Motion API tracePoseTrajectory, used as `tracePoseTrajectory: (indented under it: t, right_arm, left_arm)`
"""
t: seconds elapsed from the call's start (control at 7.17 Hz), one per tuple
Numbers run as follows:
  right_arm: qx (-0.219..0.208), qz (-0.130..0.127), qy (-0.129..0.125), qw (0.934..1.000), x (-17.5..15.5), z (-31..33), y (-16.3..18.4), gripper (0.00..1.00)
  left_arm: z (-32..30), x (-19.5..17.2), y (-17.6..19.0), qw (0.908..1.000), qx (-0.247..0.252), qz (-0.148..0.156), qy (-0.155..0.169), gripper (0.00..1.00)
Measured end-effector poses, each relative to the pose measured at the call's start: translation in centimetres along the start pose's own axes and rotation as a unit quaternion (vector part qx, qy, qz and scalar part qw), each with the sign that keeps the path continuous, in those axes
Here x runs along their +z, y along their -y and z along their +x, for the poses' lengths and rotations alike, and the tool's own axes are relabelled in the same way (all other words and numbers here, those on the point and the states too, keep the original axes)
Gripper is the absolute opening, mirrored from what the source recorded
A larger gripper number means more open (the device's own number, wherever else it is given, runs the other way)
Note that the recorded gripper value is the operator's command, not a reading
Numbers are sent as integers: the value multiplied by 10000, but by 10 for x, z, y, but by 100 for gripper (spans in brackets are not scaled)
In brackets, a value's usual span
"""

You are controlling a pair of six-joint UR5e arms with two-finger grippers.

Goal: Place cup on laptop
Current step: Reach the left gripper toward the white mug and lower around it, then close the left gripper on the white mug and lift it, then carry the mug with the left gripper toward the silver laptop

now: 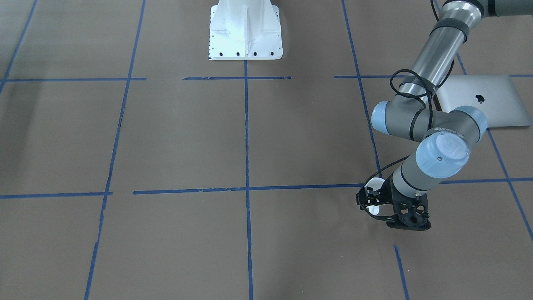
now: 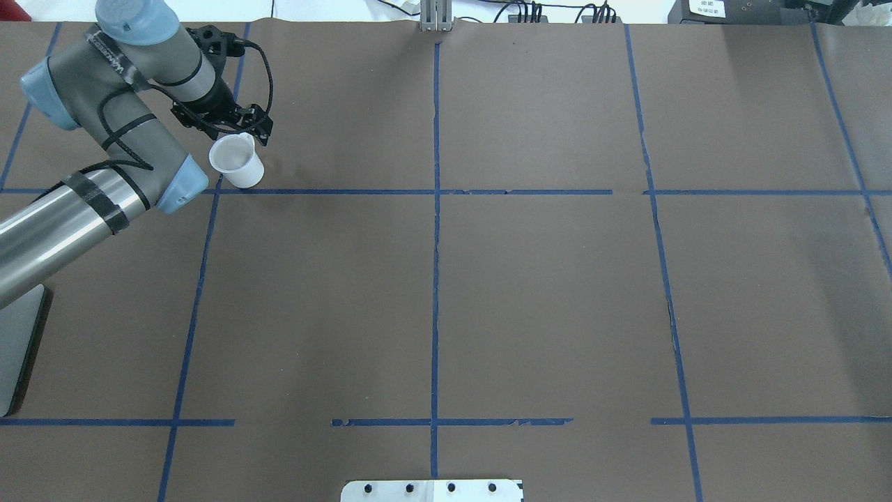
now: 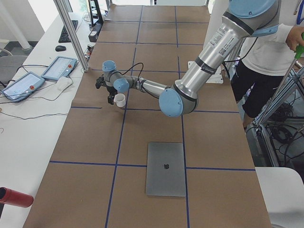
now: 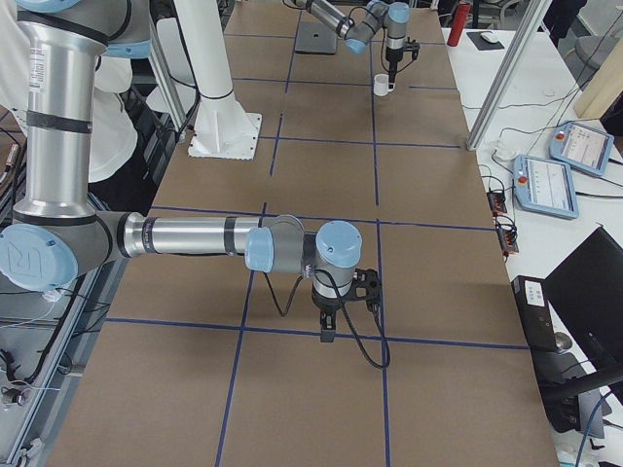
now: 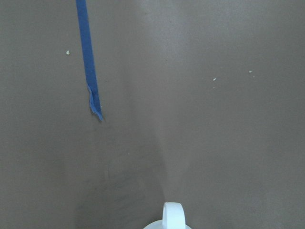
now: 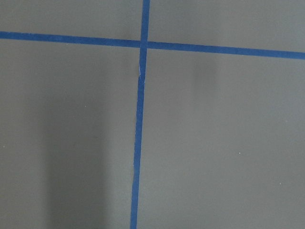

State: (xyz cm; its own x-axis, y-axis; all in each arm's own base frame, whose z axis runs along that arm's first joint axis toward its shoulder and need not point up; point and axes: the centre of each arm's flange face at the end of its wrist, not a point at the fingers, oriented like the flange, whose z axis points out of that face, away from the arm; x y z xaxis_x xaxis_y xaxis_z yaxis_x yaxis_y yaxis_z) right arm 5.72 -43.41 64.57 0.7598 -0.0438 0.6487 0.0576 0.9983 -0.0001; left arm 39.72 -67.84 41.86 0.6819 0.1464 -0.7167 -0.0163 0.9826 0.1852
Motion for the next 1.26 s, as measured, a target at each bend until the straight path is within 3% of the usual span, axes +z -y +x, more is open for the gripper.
tracePoseTrajectory:
  t: [0.14, 0.28, 0.42, 0.56, 0.98, 1.26]
  right_arm:
    - [2, 0, 0, 10000, 0, 0, 0, 100]
    - [2, 0, 0, 10000, 0, 0, 0, 100]
    - [2, 0, 0, 10000, 0, 0, 0, 100]
    - [3, 0, 0, 10000, 0, 0, 0, 100]
    - [2, 0, 0, 10000, 0, 0, 0, 100]
    - [2, 0, 0, 10000, 0, 0, 0, 100]
  left_arm:
    - [0, 8, -2, 10000, -5, -4, 18, 77]
    - [0, 14, -3, 10000, -14, -33, 34, 54]
    - [-1, 17, -4, 10000, -26, -71, 41, 14]
    - [-2, 19, -5, 9999, -43, -132, 27, 0]
    - [0, 21, -11, 9987, -140, -468, -110, 0]
    - [-5, 11, -5, 9988, -182, -433, -130, 0]
